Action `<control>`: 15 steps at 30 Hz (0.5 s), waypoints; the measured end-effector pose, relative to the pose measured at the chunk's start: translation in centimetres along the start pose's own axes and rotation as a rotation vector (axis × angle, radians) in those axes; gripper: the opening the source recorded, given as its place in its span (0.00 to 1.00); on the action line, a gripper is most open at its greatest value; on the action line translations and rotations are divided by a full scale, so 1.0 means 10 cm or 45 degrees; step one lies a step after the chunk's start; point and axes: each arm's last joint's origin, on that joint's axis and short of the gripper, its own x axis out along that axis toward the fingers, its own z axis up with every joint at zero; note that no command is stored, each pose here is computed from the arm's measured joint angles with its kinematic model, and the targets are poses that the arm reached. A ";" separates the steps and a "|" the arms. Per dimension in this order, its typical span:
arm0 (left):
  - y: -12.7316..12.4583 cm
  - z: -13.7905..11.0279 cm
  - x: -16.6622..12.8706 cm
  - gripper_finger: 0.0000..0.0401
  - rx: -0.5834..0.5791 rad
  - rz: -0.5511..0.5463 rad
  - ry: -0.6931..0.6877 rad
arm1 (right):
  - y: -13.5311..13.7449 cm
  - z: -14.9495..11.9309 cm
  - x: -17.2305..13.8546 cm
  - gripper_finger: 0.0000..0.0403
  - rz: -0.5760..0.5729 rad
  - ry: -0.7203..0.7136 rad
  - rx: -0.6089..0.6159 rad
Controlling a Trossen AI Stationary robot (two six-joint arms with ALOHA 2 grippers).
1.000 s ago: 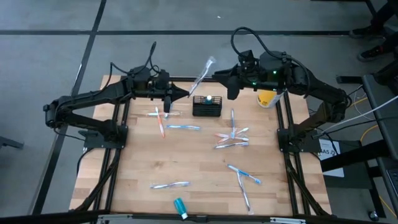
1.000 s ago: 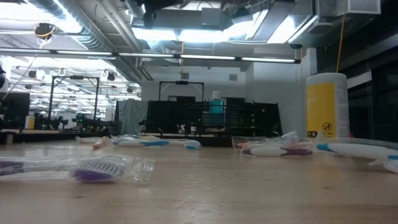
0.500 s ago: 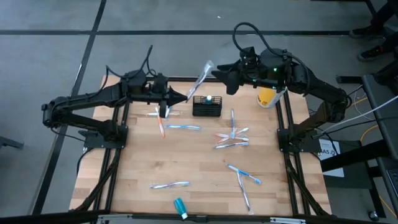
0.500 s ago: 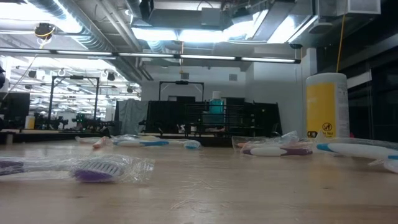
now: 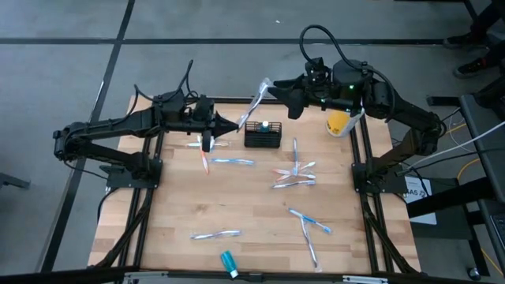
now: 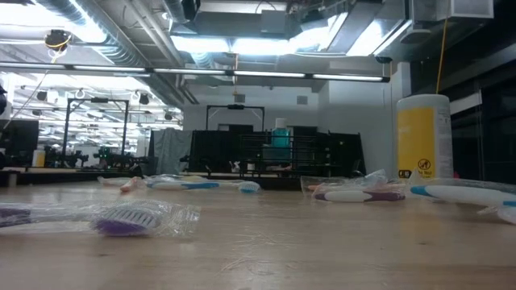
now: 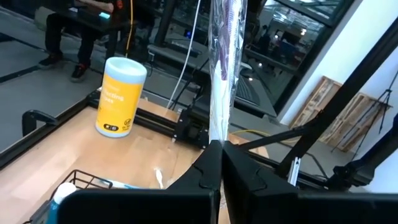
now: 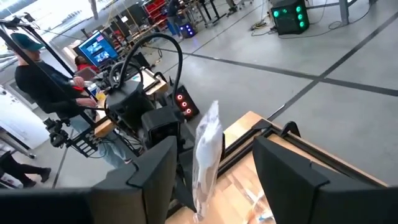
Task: Pick & Place toothbrushing station
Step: Put the purple toothbrush into the black mesh organizer
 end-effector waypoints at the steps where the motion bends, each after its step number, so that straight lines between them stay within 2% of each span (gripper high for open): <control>1: 0.00 0.01 0.00 0.00 0.001 -0.003 -0.007 | 0.00 0.00 0.00 0.53 0.000 0.000 0.000; 15: -0.05 -0.05 0.14 0.00 -0.022 -0.058 0.008 | 0.02 -0.03 0.12 0.53 0.040 -0.001 -0.012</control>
